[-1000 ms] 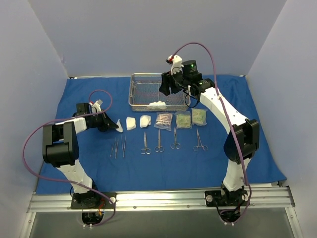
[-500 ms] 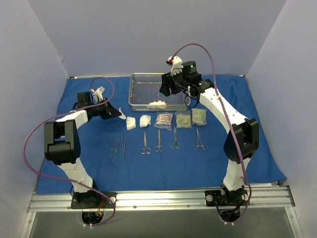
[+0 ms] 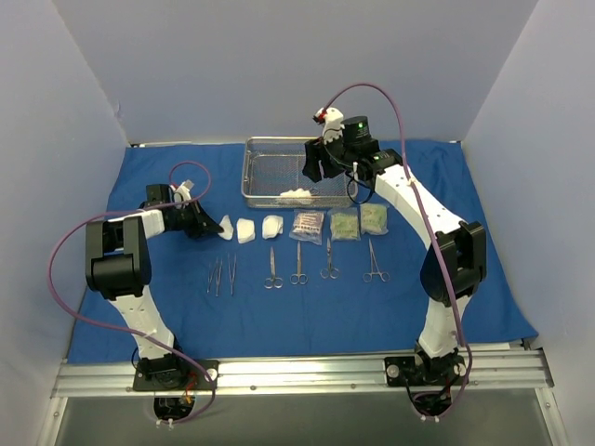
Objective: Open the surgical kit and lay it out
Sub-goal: Place the medical item in the surgical kit.
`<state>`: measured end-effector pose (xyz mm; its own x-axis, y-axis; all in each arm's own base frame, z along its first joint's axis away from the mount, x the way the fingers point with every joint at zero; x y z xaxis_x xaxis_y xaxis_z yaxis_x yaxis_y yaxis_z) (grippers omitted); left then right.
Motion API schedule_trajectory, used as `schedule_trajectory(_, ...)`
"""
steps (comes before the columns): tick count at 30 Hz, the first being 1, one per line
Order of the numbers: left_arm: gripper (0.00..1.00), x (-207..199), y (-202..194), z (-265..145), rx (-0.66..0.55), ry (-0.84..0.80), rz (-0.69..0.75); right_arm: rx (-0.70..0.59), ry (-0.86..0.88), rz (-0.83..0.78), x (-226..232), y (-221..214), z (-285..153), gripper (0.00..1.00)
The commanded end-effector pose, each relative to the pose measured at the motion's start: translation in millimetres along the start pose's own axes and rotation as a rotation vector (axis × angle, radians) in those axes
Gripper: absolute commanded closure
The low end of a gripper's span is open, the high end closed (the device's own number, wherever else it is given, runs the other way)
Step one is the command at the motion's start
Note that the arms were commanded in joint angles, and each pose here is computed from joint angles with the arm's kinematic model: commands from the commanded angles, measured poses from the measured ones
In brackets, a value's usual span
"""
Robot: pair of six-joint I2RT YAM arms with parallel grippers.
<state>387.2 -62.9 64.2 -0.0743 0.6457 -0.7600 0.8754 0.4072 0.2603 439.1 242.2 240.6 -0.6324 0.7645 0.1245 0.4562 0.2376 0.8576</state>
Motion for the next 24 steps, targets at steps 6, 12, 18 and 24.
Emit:
schedule_trajectory(6,0.98,32,-1,-12,-0.012,0.161,-0.082,0.033,-0.073,-0.082,-23,12,22,0.39)
schedule_trajectory(12,0.97,39,-8,-12,0.007,0.187,-0.095,0.096,-0.078,-0.133,-34,-3,56,0.38)
schedule_trajectory(18,0.55,40,-12,-13,0.022,0.209,-0.103,0.178,-0.067,-0.196,-45,-22,91,0.36)
schedule_trajectory(24,0.09,32,-6,-21,-0.008,0.222,-0.095,0.240,-0.079,-0.198,-49,-48,115,0.36)
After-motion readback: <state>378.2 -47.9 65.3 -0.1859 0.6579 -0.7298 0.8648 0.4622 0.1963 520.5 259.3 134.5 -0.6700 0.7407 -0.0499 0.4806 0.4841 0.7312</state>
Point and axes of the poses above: each gripper's point midway between its finger pads, its own z axis out along the fingers, its own x axis along the line the jaws close on, y = z × x, the point moved 4 cm from there along -z, back along the fingers, and after that the axes turned 2 degrees about -z, right-handed, at the moved point
